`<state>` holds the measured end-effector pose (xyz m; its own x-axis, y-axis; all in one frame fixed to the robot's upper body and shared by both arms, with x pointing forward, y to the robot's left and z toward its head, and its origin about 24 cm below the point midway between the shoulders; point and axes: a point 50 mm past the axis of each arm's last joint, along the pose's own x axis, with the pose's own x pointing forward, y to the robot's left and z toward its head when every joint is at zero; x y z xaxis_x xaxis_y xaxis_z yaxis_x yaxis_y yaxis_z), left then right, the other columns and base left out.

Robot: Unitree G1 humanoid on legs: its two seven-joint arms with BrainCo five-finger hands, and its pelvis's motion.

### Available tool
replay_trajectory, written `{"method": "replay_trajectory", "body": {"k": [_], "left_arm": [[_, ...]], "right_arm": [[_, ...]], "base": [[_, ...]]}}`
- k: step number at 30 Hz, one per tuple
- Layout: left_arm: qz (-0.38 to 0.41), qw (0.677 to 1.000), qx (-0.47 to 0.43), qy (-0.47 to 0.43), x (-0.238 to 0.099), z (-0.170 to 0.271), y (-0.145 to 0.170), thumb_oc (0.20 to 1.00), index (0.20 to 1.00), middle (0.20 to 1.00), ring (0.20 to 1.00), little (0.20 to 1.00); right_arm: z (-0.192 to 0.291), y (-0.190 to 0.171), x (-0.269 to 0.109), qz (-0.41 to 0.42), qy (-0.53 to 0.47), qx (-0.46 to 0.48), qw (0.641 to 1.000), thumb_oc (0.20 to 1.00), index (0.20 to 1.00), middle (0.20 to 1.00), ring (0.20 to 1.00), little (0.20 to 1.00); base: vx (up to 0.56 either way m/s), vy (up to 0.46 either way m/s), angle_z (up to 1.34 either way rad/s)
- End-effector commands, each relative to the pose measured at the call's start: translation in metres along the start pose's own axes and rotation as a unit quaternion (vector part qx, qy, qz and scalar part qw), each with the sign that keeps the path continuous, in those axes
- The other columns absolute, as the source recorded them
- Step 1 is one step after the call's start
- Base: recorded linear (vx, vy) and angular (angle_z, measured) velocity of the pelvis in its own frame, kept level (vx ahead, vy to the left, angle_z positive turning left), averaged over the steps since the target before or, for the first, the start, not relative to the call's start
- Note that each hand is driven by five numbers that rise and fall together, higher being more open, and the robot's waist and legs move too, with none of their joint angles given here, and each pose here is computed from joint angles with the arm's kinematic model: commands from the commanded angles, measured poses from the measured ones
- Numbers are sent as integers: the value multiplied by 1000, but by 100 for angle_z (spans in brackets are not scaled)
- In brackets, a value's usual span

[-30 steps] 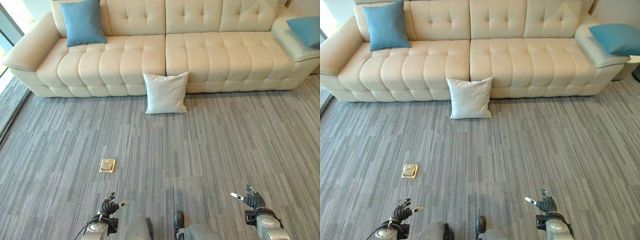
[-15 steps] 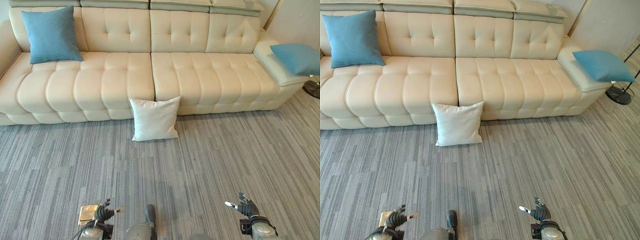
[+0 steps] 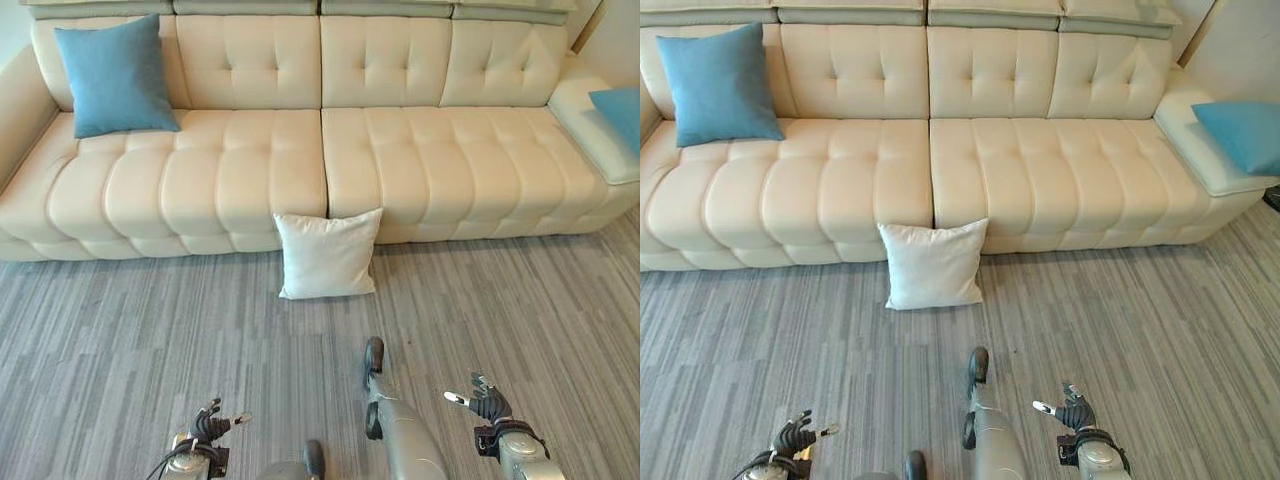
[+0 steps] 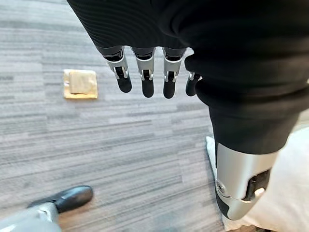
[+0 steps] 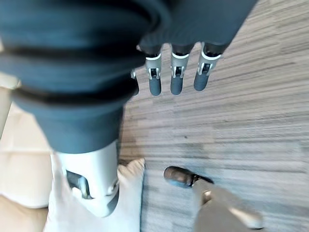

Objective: Pick up all the scattered cushions and arrange them neatly on the sofa.

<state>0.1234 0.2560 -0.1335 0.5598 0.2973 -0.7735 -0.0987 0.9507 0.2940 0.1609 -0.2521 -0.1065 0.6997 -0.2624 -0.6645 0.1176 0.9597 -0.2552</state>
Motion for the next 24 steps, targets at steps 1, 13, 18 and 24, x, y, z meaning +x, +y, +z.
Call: {"method": "replay_trajectory", "body": {"k": [1,13,18,24], "left_arm": [[7,999,2,-54,3,24,6,1000,1000,1000,1000,1000],[-25,997,8,-76,3,36,-10,1000,1000,1000,1000,1000],[-18,997,4,-77,3,36,-7,1000,1000,1000,1000,1000],[-13,998,9,-59,2,27,-1,1000,1000,1000,1000,1000]], "right_arm": [[16,-24,4,-28,-32,-9,999,1000,1000,1000,1000,1000],[23,-43,5,-67,-38,-2,997,1000,1000,1000,1000,1000],[20,-44,6,-73,-28,-9,997,1000,1000,1000,1000,1000],[13,-35,5,-60,-18,-5,998,1000,1000,1000,1000,1000]], "base": [[327,-164,85],[298,-127,7],[259,109,-5],[272,218,-19]]}}
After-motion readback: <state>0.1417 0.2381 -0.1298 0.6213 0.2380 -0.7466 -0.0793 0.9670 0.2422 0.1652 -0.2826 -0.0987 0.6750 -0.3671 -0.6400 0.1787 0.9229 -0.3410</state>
